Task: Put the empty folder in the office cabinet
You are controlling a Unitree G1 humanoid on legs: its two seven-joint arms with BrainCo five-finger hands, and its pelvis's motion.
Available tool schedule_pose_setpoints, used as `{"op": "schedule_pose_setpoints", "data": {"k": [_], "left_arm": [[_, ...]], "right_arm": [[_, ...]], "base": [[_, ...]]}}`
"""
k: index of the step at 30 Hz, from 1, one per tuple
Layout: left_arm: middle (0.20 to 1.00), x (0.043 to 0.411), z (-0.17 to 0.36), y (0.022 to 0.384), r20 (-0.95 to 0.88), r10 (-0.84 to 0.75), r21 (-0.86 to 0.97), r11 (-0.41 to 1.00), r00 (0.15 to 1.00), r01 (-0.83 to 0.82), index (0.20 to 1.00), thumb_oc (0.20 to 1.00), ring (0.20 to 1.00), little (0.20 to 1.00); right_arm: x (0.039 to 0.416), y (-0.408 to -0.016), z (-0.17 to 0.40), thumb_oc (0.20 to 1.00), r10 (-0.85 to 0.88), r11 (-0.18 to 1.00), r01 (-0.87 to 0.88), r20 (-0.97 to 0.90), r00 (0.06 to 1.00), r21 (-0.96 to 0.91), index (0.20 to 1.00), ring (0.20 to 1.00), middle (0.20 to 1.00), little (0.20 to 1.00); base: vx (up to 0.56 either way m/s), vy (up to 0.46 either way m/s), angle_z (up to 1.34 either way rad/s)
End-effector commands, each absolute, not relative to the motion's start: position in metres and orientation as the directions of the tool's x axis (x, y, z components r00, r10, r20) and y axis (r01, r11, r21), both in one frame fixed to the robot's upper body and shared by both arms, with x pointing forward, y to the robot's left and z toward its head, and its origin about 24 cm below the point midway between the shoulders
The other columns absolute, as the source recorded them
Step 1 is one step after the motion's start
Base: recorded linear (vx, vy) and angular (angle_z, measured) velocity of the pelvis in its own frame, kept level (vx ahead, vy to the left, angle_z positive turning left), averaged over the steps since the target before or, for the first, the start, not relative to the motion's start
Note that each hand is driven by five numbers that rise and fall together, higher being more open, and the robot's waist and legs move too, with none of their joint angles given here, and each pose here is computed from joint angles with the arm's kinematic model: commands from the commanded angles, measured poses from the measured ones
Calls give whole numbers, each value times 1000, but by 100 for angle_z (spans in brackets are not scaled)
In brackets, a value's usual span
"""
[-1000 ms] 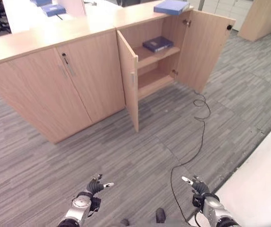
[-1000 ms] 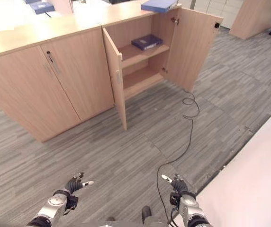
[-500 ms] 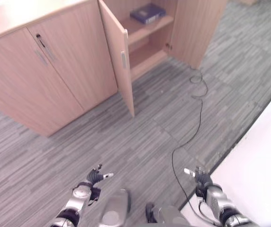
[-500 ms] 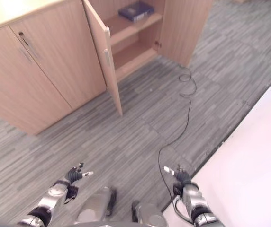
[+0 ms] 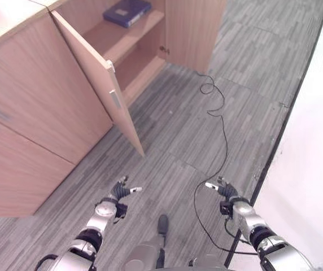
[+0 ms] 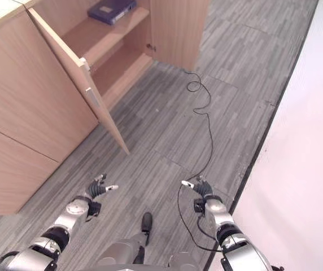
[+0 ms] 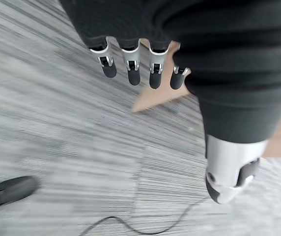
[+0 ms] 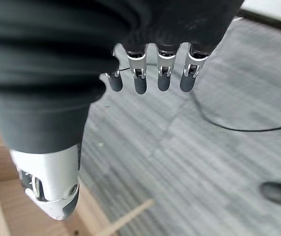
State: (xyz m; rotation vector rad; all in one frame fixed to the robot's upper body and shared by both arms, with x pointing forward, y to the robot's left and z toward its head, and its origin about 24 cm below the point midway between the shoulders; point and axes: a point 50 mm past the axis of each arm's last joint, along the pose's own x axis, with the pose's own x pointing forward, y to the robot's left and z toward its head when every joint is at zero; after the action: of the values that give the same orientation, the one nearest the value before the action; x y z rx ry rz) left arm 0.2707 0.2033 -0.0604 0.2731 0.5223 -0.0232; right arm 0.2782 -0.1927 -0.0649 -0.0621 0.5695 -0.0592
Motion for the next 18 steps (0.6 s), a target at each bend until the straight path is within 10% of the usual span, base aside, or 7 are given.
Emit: {"op": "schedule_pose_setpoints", "data": {"k": [1, 18], "left_arm": [[1000, 270, -55, 220, -454, 118, 230, 973, 883, -11, 1000, 1000, 1000, 1000], [1000, 258, -73, 212, -530, 98, 215, 976, 842, 22, 1000, 1000, 1000, 1000]], "right_arm": [[292, -188, -46, 1000, -50, 997, 21, -438, 898, -71, 1000, 1000, 1000, 1000], [258, -233, -64, 1000, -172, 985, 147, -494, 852, -89, 1000, 1000, 1000, 1000]], "base": [[195, 14, -12], [331, -191, 40]]}}
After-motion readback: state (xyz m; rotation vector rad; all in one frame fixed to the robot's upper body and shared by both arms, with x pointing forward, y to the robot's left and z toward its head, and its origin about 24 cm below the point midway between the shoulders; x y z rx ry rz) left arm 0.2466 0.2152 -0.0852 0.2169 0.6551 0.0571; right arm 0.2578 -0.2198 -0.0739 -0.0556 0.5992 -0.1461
